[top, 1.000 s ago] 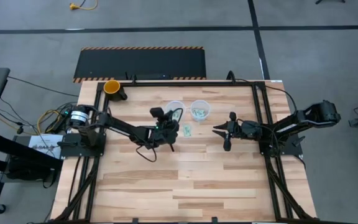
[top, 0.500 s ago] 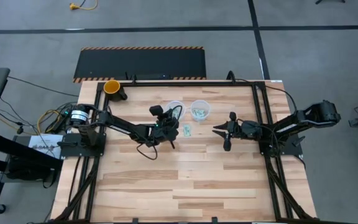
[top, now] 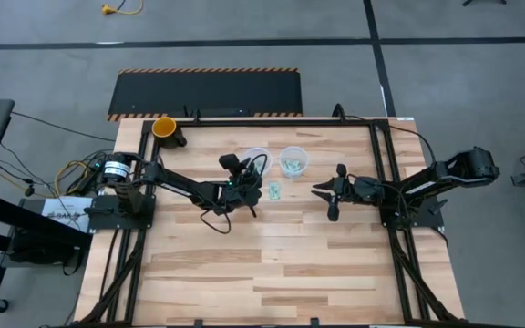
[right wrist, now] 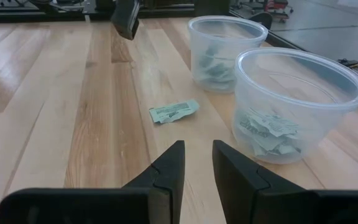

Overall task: Pick and place items into bin
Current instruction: Put the green stevia packet into the left transparent bin

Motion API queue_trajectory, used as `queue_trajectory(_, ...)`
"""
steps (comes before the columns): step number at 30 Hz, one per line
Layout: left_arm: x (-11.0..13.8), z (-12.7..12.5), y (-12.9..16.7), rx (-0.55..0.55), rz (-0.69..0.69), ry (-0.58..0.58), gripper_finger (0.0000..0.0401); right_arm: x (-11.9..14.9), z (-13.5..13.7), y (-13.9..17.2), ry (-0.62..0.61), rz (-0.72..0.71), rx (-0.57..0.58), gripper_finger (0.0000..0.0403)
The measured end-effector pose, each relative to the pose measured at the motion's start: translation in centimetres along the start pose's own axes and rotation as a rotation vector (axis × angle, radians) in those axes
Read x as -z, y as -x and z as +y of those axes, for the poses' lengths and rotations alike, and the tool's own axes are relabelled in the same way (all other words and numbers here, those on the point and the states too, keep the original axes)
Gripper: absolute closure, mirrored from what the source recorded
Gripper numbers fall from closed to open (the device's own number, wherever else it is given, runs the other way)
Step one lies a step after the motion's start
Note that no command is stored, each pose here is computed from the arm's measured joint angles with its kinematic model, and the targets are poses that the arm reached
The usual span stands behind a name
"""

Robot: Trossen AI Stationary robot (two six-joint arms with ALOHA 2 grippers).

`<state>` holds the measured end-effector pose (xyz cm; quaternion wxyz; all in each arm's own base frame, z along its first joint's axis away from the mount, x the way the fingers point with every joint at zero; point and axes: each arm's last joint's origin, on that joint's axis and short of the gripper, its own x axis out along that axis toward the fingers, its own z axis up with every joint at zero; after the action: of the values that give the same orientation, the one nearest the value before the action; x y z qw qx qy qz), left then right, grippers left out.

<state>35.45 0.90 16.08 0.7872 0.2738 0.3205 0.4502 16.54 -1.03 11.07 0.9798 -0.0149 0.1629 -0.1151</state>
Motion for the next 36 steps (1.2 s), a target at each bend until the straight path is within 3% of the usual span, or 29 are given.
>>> queue_trajectory(6, 0.0, 0.0, 0.0, 0.003, -0.002, 0.002, 0.0263, 0.0, 0.0, 0.0, 0.000, 0.000, 0.000, 0.0327)
queue_trajectory(12, -0.5, -0.3, 0.2, 0.106, -0.055, 0.045, 0.0257, 0.0, 0.0, 0.0, 0.000, 0.000, 0.000, 0.0327)
queue_trajectory(15, -1.3, -0.8, 0.9, 0.270, -0.148, 0.085, 0.0257, 0.0, 0.0, 0.0, 0.000, 0.000, 0.000, 0.0327)
queue_trajectory(21, -2.8, -2.0, 2.7, 0.731, -0.397, 0.114, 0.0257, 0.0, 0.0, 0.0, 0.000, 0.000, 0.000, 0.0327)
queue_trajectory(24, -2.9, -2.2, 2.9, 0.877, -0.443, 0.124, 0.0257, 0.0, 0.0, 0.0, 0.000, 0.000, 0.000, 0.0327)
queue_trajectory(32, -1.5, -2.0, 1.1, 0.895, -0.295, 0.300, 0.0257, 0.0, 0.0, 0.0, 0.000, 0.000, 0.000, 0.0327)
queue_trajectory(36, -0.6, -2.1, 0.9, 0.910, -0.265, 0.326, 0.0257, 0.0, 0.0, 0.0, 0.000, 0.000, 0.000, 0.0327)
